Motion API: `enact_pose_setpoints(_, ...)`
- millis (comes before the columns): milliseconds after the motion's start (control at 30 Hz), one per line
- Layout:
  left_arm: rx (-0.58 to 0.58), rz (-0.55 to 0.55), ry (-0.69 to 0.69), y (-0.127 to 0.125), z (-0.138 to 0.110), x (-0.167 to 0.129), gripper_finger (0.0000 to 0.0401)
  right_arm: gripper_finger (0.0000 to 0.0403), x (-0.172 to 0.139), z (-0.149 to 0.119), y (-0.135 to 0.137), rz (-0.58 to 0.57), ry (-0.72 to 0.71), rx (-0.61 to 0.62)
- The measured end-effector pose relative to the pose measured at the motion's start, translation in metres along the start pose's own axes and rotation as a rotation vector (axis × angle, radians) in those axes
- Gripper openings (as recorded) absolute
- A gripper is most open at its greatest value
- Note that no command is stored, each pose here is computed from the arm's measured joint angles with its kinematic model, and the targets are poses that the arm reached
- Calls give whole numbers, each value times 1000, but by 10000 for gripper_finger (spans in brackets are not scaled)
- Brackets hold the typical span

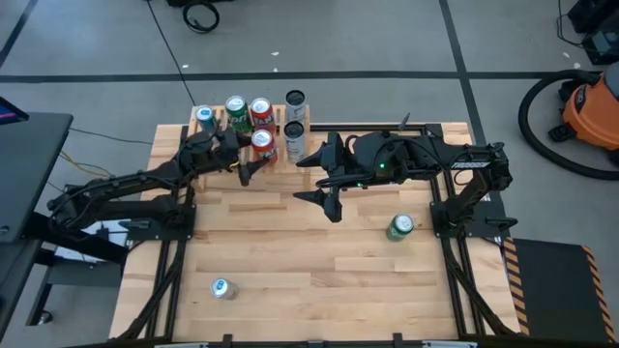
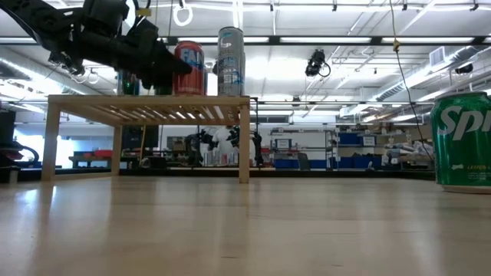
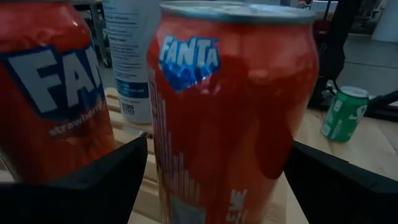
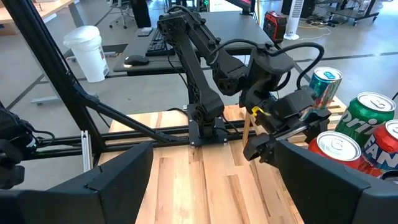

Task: Place canned beverage on shelf
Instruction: Put the orange soda can on the shelf

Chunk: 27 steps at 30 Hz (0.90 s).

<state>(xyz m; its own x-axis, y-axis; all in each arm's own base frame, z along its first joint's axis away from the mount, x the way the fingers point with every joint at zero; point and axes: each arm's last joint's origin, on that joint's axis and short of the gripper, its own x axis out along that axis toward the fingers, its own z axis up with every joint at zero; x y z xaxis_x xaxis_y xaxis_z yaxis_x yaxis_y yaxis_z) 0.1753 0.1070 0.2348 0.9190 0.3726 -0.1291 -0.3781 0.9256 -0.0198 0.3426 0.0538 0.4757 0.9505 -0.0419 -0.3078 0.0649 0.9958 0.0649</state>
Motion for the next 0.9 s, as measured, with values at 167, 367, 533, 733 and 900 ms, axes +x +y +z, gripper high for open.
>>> enact_pose_setpoints(167, 9, 1, -48, 0, 5, 0, 365, 348, 0, 0, 0, 0, 0, 0)
enact_pose_setpoints(367, 16, 4, -90, 0, 9, 0, 365, 348, 0, 0, 0, 0, 0, 0)
enact_pose_setpoints(533, 21, 4, -118, 0, 12, 0, 365, 348, 0, 0, 0, 0, 0, 0)
enact_pose_setpoints(733, 24, 26, -123, 3, 11, 1, 365, 348, 0, 0, 0, 0, 0, 0)
enact_pose_setpoints(900, 14, 26, -124, 3, 11, 1, 365, 348, 0, 0, 0, 0, 0, 0)
